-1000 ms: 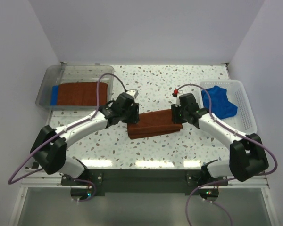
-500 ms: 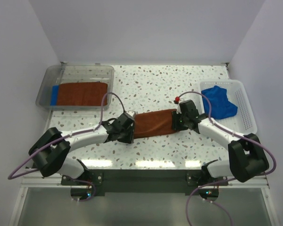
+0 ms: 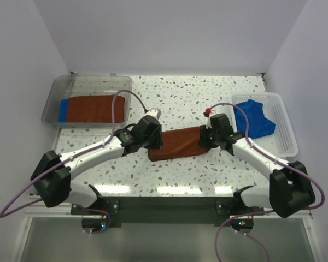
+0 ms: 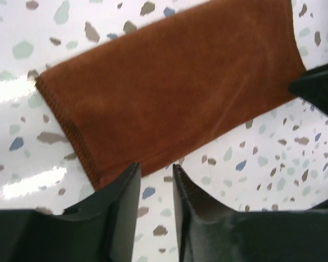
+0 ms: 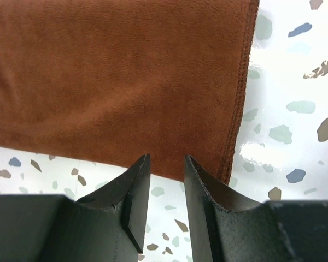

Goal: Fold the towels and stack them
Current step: Fold the towel

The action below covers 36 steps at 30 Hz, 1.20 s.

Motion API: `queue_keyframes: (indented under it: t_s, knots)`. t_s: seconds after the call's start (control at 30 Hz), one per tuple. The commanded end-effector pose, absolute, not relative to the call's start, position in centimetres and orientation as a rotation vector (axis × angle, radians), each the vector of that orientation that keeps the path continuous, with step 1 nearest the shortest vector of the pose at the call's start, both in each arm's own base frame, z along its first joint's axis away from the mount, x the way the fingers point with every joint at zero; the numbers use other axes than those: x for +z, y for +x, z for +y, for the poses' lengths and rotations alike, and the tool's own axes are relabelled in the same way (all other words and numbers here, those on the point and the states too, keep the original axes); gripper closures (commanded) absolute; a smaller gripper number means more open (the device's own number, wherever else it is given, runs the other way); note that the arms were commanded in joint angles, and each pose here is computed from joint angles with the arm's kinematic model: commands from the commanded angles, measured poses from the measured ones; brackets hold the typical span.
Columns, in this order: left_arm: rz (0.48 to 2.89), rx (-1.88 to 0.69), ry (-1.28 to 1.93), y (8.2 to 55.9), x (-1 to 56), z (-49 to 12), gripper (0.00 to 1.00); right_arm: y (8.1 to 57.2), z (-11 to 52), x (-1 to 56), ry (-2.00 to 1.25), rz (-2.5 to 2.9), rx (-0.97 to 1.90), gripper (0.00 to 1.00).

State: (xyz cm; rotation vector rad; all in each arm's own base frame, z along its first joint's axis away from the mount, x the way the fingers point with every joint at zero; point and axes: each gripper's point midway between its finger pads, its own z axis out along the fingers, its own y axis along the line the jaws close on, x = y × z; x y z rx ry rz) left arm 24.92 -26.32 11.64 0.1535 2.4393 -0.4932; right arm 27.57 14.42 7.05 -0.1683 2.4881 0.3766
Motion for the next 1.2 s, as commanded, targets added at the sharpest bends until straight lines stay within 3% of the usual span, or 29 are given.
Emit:
queue_keyframes:
  t_s: [0.0, 0.2, 0.43, 0.67, 0.73, 0.97, 1.17]
  knots:
    - [2.427, -0.461, 0.113, 27.0, 10.6, -27.8, 0.68, 28.9, 13.8, 6.7, -0.066, 2.483, 0.354, 0.66]
    - [2.431, -0.282, 0.046, 29.1, 7.0, -26.4, 0.86, 27.7, 11.1, 3.1, 0.134, 2.584, 0.389, 0.69]
    - [2.513, -0.177, -0.090, 28.9, 2.9, -22.0, 0.91, 25.3, 9.7, 0.6, 0.254, 2.675, 0.353, 0.72]
    - [2.540, -0.144, -0.162, 28.9, 1.5, -18.8, 0.92, 26.3, 8.6, 3.2, 0.258, 2.584, 0.293, 0.73]
    - [2.524, -0.144, -0.157, 29.1, 2.3, -18.8, 0.89, 27.5, 9.0, 5.5, 0.222, 2.522, 0.317, 0.73]
    - [2.430, -0.252, -0.110, 30.0, 7.3, -20.5, 0.53, 31.7, 12.5, 10.7, 0.028, 2.373, 0.507, 0.71]
    - [2.404, -0.355, -0.007, 28.9, 9.6, -23.9, 0.53, 35.9, 14.5, 9.6, -0.010, 2.371, 0.528, 0.72]
